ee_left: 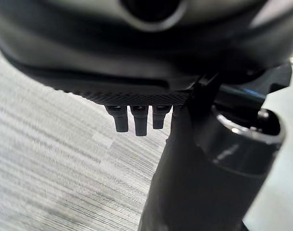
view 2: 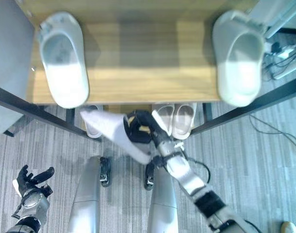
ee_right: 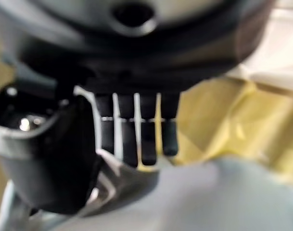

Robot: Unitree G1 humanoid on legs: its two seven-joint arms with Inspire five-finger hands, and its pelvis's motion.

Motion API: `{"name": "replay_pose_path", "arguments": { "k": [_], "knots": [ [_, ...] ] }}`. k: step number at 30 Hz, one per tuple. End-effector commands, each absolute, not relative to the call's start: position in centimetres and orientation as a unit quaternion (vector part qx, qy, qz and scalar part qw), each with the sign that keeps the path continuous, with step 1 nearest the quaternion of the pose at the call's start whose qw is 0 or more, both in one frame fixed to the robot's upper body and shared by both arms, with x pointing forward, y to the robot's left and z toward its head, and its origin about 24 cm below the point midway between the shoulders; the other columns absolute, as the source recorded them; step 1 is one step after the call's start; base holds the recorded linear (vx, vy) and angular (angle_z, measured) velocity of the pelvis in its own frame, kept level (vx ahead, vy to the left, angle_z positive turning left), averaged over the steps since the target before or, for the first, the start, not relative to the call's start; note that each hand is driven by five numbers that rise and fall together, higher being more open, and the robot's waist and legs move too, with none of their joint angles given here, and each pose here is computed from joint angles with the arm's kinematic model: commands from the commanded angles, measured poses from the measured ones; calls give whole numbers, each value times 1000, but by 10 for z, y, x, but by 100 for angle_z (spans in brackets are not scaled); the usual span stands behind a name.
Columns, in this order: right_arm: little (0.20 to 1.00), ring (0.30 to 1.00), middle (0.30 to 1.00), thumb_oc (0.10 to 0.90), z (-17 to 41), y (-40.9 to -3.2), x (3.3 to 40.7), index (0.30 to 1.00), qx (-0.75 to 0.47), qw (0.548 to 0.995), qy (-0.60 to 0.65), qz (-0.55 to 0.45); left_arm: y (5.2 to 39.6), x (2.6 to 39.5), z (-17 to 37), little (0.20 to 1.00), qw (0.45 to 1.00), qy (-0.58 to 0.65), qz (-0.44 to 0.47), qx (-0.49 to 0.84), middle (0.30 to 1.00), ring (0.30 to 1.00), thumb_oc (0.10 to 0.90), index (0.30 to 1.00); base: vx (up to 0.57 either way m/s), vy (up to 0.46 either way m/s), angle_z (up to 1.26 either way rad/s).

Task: Arrange the slippers neatly on the shoe rack.

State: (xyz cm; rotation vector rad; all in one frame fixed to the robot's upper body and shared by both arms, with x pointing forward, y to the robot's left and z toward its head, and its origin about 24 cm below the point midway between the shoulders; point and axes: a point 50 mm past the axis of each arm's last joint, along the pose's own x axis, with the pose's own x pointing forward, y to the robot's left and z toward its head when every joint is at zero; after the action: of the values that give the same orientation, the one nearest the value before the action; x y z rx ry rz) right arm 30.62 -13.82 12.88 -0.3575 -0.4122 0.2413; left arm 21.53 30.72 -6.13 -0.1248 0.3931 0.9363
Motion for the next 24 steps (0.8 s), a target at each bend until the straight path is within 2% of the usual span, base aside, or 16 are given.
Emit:
{"name": "replay_pose_path", "arguments": {
  "k": [1, 7, 13, 19, 24],
  "knots": [
    [300, 300, 300, 400, 214, -112, 295, 300, -108, 900, -410, 98, 342, 207, -44, 900, 829, 142, 539, -52, 900, 900, 800, 900, 61, -12, 18],
    [300, 300, 300, 400, 260, -94, 296, 300, -116, 859, -494, 66, 369, 210, -23, 900, 800, 134, 585, -8, 900, 900, 800, 900, 80, -21, 6],
    [300, 300, 300, 400, 302, -76, 296, 300, -139, 820, -553, 46, 378, 207, -20, 900, 779, 149, 609, -2, 900, 900, 800, 900, 93, -14, 6],
    [300, 300, 300, 400, 330, -77, 295, 300, -153, 800, -581, 15, 384, 196, -26, 900, 772, 177, 611, 7, 900, 900, 800, 900, 53, 40, -8],
    [300, 300, 300, 400, 333, -81, 302, 300, -173, 803, -571, -3, 379, 197, -30, 900, 778, 186, 600, 13, 900, 900, 800, 900, 42, 54, -17]
  ]
}}
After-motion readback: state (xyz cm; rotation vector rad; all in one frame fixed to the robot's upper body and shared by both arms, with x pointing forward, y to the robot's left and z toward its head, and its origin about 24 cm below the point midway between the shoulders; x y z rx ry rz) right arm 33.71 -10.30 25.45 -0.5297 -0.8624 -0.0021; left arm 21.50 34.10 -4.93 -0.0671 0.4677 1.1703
